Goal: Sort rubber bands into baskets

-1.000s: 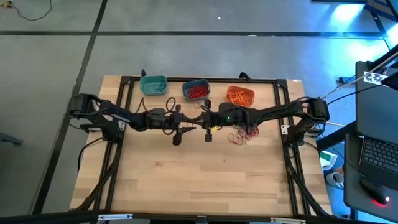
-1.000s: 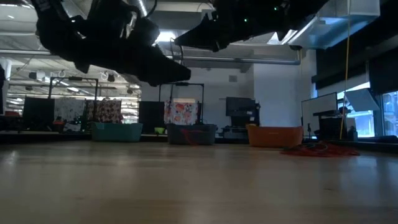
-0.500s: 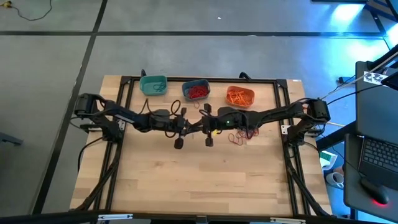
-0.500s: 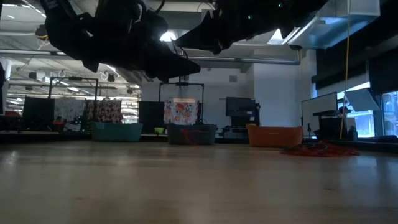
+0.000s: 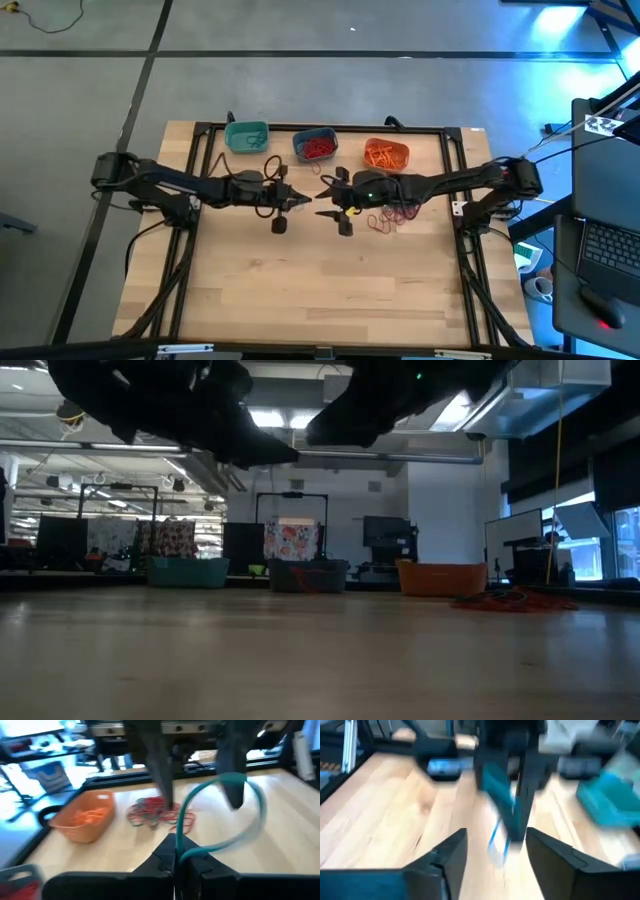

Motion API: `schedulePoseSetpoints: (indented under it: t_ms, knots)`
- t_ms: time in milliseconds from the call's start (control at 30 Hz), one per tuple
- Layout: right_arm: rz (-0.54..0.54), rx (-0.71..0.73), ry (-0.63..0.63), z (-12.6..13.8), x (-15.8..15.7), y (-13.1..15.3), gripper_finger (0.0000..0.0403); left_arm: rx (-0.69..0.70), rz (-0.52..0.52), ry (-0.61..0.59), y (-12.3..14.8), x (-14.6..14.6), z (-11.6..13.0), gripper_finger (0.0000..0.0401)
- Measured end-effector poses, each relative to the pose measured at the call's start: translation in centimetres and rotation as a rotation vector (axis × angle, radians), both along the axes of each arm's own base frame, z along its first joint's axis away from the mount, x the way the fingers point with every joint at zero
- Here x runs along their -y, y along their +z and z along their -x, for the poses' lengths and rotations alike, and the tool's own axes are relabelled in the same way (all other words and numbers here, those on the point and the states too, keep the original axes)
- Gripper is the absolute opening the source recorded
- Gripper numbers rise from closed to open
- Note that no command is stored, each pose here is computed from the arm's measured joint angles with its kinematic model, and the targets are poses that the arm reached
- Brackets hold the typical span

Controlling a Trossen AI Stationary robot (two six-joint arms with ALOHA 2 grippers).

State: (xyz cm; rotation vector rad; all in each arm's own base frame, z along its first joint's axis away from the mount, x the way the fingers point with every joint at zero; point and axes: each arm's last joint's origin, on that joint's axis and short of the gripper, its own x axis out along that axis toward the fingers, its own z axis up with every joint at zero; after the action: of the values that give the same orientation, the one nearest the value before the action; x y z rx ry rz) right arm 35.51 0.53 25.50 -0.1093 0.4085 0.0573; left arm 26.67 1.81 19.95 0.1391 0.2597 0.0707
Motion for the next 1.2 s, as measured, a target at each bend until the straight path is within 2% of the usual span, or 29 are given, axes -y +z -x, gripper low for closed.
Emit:
schedulePoseSetpoints:
  t_ms: [200,400,633,767,867,967,1100,1200]
  knots:
    - [-0.104,-0.146,-0.03,2.0,-0.4,0.8,0.0234,-0.065,-0.083,0.142,1.4,-0.5,2.1,0.0005]
    - [-0.159,-0.282,-0.025,3.3,-2.4,-2.1,0.0233,-0.121,-0.164,0.34,2.8,-2.2,4.5,0.0005]
    - [-0.078,-0.228,-0.107,4.2,-3.5,-5.9,0.0232,-0.205,-0.235,0.652,3.2,-6.1,6.8,0.0005]
    - [-0.017,-0.191,-0.163,4.1,-2.9,-6.3,0.0232,-0.231,-0.214,0.795,2.7,-9.0,7.7,0.0005]
    - [-0.014,-0.185,-0.172,4.0,-2.7,-6.2,0.0232,-0.271,-0.19,0.862,1.9,-10.7,8.1,0.0005]
    - [-0.012,-0.194,-0.172,4.0,-2.7,-6.3,0.0232,-0.321,-0.083,0.839,0.5,-11.4,8.1,0.0005]
    - [-0.011,-0.193,-0.17,4.0,-2.8,-6.3,0.0232,-0.399,0.123,0.583,-1.6,-11.0,7.4,0.0009]
    - [-0.012,-0.191,-0.17,4.0,-2.8,-6.3,0.0232,-0.438,0.215,0.428,-3.0,-10.3,6.5,0.0027]
